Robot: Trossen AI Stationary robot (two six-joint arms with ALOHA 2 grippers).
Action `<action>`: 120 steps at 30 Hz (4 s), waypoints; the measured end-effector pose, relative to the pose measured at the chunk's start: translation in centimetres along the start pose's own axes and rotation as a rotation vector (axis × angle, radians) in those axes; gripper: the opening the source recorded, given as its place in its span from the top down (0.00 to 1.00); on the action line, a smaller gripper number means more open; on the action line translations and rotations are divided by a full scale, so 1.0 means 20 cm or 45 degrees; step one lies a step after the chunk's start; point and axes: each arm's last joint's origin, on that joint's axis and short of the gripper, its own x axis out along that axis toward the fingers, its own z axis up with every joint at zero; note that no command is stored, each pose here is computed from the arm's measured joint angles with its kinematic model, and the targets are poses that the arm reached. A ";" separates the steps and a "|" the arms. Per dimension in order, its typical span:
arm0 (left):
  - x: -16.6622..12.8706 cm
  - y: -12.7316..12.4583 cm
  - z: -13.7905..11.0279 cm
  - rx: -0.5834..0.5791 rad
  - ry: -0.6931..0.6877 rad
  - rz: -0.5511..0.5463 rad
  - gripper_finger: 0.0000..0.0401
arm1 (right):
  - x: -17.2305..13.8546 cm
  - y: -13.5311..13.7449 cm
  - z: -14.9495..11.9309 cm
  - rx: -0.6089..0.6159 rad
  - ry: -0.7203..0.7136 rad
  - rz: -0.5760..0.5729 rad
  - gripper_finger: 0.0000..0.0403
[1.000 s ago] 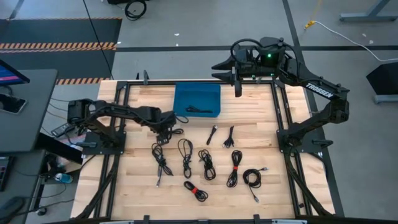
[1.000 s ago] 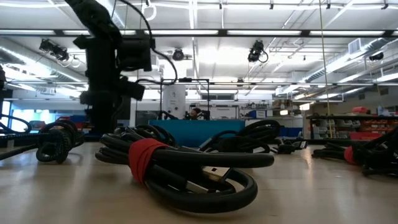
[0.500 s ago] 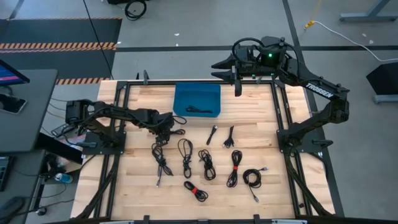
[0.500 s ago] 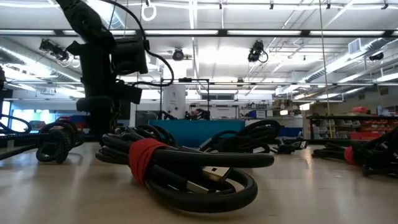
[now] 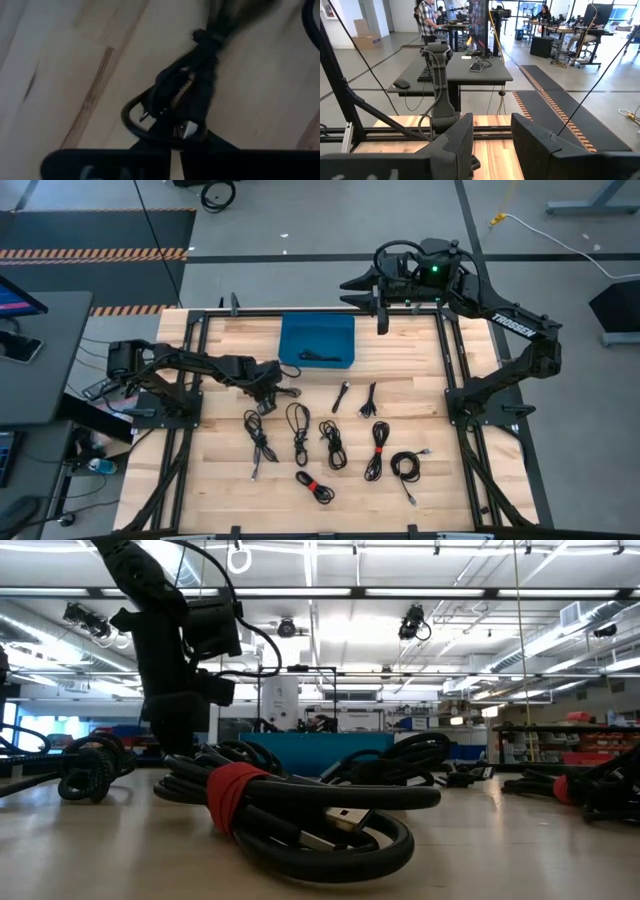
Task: Pick and place USB-C Cables
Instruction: Put the black charger cable into the blue bin
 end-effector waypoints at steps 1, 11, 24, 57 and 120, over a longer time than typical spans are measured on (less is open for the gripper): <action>0.00 0.00 0.00 -0.010 -0.004 0.000 0.97 | 0.00 0.00 0.00 0.000 0.000 0.000 0.65; -0.13 -0.05 0.12 -0.068 -0.182 -0.169 1.00 | 0.00 0.00 0.00 0.000 0.001 0.000 0.65; -0.74 -0.11 0.48 0.318 -0.506 -0.031 1.00 | 0.00 0.00 0.00 -0.001 0.002 0.002 0.65; -0.06 0.25 0.80 0.611 -0.209 -0.100 1.00 | -0.17 0.07 0.14 -0.064 -0.225 0.128 0.65; -0.66 0.12 0.58 -0.004 -0.198 -0.218 0.97 | -0.17 0.07 0.12 -0.068 -0.179 0.130 0.65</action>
